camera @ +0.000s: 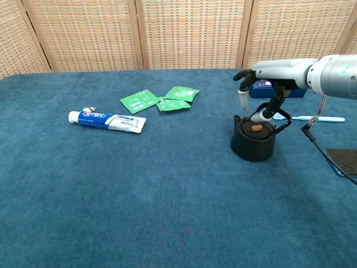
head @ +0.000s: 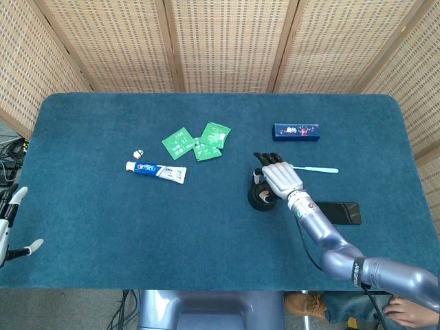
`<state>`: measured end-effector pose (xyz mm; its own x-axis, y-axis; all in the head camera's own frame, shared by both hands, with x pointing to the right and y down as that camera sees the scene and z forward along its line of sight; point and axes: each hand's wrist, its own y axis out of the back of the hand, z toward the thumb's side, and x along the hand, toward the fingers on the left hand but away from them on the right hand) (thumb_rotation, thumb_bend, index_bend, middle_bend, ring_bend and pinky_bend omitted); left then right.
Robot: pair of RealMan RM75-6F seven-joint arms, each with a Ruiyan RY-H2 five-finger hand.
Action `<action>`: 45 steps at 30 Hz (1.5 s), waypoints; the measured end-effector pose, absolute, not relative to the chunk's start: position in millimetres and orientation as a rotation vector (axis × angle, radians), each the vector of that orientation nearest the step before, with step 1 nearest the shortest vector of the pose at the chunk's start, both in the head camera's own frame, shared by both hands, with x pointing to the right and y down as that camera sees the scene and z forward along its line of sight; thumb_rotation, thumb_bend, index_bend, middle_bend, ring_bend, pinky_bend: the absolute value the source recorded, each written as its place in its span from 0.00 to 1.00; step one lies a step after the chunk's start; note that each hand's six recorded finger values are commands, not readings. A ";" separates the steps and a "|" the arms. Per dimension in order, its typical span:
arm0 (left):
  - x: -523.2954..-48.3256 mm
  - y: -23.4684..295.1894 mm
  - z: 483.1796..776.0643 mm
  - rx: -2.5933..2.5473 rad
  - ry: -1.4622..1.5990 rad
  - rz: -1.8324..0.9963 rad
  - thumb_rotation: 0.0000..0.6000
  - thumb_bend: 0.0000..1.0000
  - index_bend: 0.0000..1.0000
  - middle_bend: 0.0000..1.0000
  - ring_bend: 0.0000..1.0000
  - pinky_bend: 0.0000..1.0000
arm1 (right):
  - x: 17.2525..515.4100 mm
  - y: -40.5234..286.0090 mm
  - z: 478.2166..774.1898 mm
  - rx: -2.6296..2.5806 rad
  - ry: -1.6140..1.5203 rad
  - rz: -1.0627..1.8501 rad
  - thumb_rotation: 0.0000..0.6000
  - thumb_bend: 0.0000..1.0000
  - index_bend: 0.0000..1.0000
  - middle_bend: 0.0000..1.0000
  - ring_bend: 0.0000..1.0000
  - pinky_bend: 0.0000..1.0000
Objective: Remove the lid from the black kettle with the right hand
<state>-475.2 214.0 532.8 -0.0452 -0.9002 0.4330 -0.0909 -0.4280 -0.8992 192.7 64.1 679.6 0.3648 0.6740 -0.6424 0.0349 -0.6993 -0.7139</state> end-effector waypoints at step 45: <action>-472.4 212.6 537.1 -1.566 1.057 -1.553 1.00 0.00 0.00 0.00 0.00 0.00 | 197.7 75.4 706.4 -1.977 -0.535 1.465 1.00 0.63 0.64 0.09 0.00 0.00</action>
<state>-472.4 212.6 537.1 -0.0431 -0.8962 0.4415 -0.0819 -0.4373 -0.8956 197.7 75.4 706.4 0.3049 0.6419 -0.7036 -0.0371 -0.7302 -0.6822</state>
